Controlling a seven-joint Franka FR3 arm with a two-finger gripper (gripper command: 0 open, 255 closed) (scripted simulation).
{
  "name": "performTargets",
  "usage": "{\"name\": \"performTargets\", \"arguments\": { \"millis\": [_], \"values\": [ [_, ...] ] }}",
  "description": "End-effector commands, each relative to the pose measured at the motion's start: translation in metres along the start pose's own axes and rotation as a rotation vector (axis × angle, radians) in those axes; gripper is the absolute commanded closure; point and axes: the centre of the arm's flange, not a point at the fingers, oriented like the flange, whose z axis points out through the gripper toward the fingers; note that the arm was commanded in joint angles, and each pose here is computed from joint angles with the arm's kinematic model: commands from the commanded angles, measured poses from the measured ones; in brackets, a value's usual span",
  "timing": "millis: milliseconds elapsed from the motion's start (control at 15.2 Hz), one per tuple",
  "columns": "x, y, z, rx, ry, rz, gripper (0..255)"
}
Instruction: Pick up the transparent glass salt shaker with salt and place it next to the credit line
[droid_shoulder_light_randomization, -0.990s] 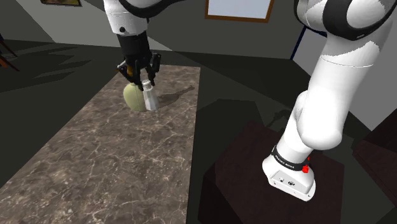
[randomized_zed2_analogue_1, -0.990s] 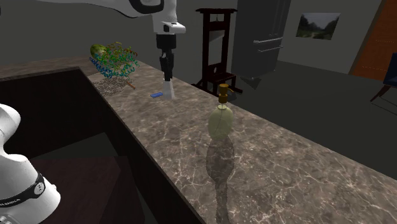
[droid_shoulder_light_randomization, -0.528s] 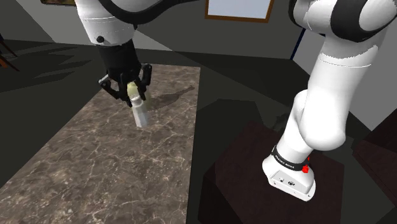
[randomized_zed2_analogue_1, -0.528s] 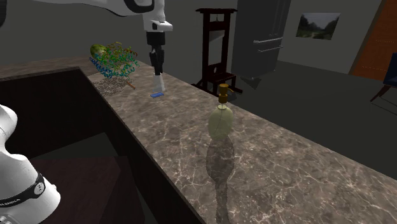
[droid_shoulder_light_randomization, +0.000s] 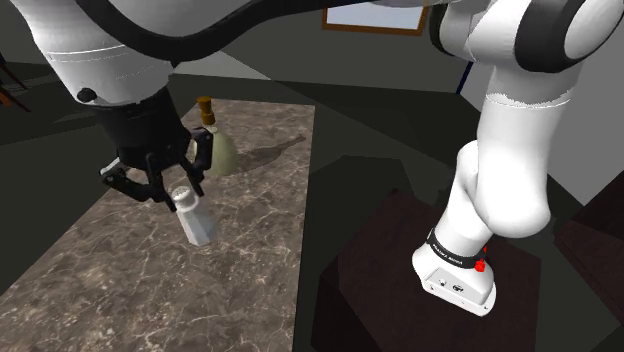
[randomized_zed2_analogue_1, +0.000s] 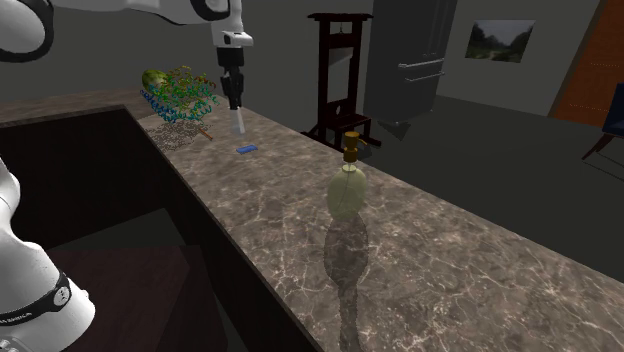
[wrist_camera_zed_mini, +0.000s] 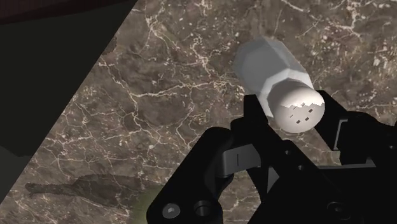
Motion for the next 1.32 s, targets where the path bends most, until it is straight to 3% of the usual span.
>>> {"name": "performTargets", "arguments": {
  "millis": [0,462,1254],
  "values": [
    [-0.019,-0.02,-0.002,0.0,0.0,0.002,255],
    [-0.082,-0.093,-0.008,0.0,0.0,0.002,255],
    [-0.081,-0.099,0.055,0.0,0.0,0.002,255]
  ]
}}
